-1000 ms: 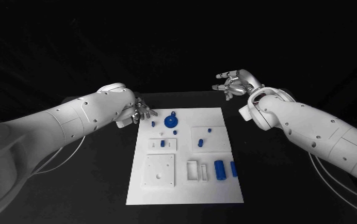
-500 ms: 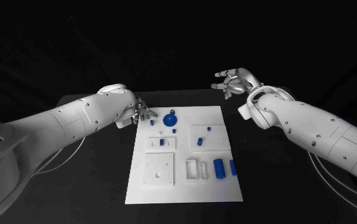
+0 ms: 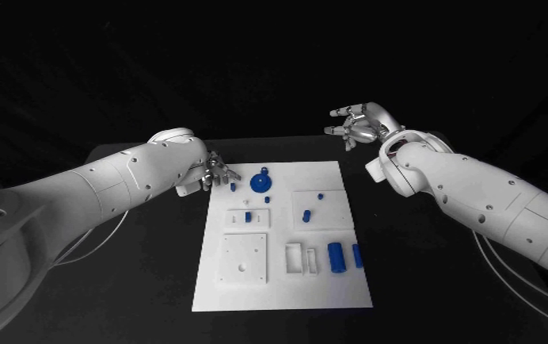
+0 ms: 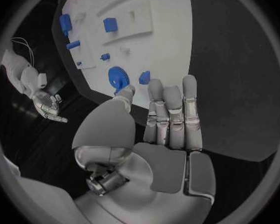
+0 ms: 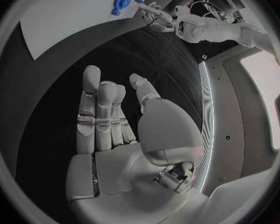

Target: Assemble the parts on the task board

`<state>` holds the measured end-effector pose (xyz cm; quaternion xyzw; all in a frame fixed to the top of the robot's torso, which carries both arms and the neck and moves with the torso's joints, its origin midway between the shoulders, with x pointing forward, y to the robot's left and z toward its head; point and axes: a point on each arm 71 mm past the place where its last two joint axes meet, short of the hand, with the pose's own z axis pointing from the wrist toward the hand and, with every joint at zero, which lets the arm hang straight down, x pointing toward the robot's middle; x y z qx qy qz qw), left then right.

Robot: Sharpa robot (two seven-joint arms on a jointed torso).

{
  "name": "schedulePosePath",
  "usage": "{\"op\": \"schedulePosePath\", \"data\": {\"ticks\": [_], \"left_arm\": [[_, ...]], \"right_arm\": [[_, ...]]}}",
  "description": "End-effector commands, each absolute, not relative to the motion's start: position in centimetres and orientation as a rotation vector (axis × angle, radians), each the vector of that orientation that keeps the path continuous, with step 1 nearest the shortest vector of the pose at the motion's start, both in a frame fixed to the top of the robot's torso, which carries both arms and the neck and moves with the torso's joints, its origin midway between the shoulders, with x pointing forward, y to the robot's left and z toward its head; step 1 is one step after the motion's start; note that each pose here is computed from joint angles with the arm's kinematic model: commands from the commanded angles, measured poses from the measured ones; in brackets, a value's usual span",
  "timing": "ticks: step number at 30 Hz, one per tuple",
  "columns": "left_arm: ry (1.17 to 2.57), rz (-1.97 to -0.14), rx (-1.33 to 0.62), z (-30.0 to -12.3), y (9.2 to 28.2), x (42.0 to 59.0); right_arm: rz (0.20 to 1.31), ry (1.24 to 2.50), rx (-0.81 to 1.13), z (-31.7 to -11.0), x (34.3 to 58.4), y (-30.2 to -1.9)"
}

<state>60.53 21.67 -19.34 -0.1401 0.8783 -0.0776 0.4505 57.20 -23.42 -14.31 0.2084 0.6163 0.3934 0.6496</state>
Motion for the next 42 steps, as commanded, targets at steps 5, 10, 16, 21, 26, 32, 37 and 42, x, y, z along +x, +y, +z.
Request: {"op": "schedulePosePath", "data": {"ticks": [5, 10, 16, 21, 26, 32, 37, 42], "left_arm": [[2.211, -0.189, -0.318, -19.8, 21.6, 60.4], [2.223, -0.188, -0.318, -20.3, 21.6, 60.3], [2.234, -0.197, -0.318, -20.6, 21.4, 60.2], [2.239, -0.209, -0.324, -20.8, 21.3, 60.2], [2.238, -0.218, -0.329, -20.8, 21.2, 60.2], [2.239, -0.221, -0.332, -20.8, 21.2, 60.1], [2.235, -0.218, -0.338, -20.8, 21.4, 60.2], [2.208, -0.217, -0.356, -20.7, 21.9, 60.2]], "right_arm": [[0.897, 1.399, 0.471, -14.2, 57.2, -23.4], [0.898, 1.399, 0.471, -14.2, 57.2, -23.4], [0.898, 1.399, 0.471, -14.2, 57.2, -23.3], [0.899, 1.4, 0.471, -14.2, 57.2, -23.3], [0.9, 1.4, 0.471, -14.2, 57.2, -23.2], [0.899, 1.4, 0.472, -14.3, 57.2, -23.2], [0.898, 1.401, 0.472, -14.3, 57.2, -23.3], [0.896, 1.401, 0.473, -14.3, 57.2, -23.4]]}}
